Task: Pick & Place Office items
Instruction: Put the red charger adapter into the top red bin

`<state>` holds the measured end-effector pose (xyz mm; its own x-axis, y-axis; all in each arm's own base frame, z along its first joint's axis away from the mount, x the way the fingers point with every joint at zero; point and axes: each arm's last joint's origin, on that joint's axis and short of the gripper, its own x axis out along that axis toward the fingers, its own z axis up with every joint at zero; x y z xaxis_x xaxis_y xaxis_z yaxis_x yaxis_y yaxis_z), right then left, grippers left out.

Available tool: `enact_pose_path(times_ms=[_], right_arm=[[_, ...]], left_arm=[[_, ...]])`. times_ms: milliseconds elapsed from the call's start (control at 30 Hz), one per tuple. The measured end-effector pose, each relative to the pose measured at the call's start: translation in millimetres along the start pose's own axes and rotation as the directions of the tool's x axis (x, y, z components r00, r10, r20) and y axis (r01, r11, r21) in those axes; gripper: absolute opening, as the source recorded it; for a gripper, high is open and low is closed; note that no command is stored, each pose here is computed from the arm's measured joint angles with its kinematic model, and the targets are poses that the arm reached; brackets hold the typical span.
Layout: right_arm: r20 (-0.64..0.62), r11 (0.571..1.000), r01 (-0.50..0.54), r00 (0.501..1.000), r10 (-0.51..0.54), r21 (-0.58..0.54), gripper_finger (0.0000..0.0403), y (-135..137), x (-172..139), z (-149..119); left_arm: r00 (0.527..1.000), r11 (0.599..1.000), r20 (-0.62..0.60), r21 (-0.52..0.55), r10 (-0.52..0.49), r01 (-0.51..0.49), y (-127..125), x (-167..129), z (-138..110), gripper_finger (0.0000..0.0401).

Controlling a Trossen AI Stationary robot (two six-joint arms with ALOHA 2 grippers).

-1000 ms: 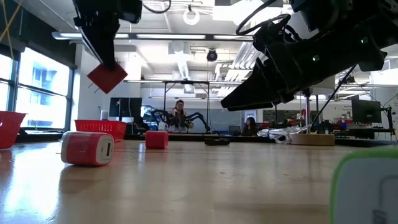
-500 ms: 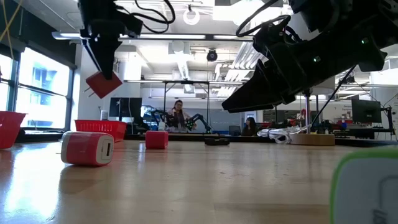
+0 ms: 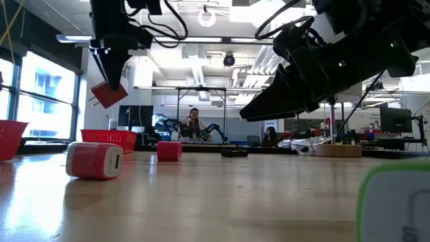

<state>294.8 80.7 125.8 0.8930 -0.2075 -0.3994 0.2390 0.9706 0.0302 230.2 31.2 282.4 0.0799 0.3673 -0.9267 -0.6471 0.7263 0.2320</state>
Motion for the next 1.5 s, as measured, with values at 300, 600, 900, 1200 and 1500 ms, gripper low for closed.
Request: enact_pose_path(times_ms=[300,600,900,1200,1500], right_arm=[[-0.003,1.000,0.001,1.000,-0.001,-0.001,0.0285,0,0,0],[-0.004,1.000,0.001,1.000,-0.001,-0.002,0.0285,0,0,0],[-0.004,1.000,0.001,1.000,-0.001,-0.002,0.0285,0,0,0],[-0.005,1.000,-0.001,1.000,0.001,-0.002,0.0285,0,0,0],[-0.006,1.000,-0.002,1.000,0.002,-0.002,0.0285,0,0,-1]], left_arm=[[1.000,0.998,-0.015,-0.061,0.019,-0.019,12,5,7,0.0137],[0.999,0.993,-0.035,-0.108,0.037,-0.041,24,10,11,0.0137],[0.996,0.988,-0.058,-0.136,0.064,-0.071,42,16,18,0.0137],[0.993,0.973,-0.083,-0.207,0.085,-0.101,62,23,24,0.0137],[0.995,0.961,-0.046,-0.261,0.086,-0.095,77,29,33,0.0137]])
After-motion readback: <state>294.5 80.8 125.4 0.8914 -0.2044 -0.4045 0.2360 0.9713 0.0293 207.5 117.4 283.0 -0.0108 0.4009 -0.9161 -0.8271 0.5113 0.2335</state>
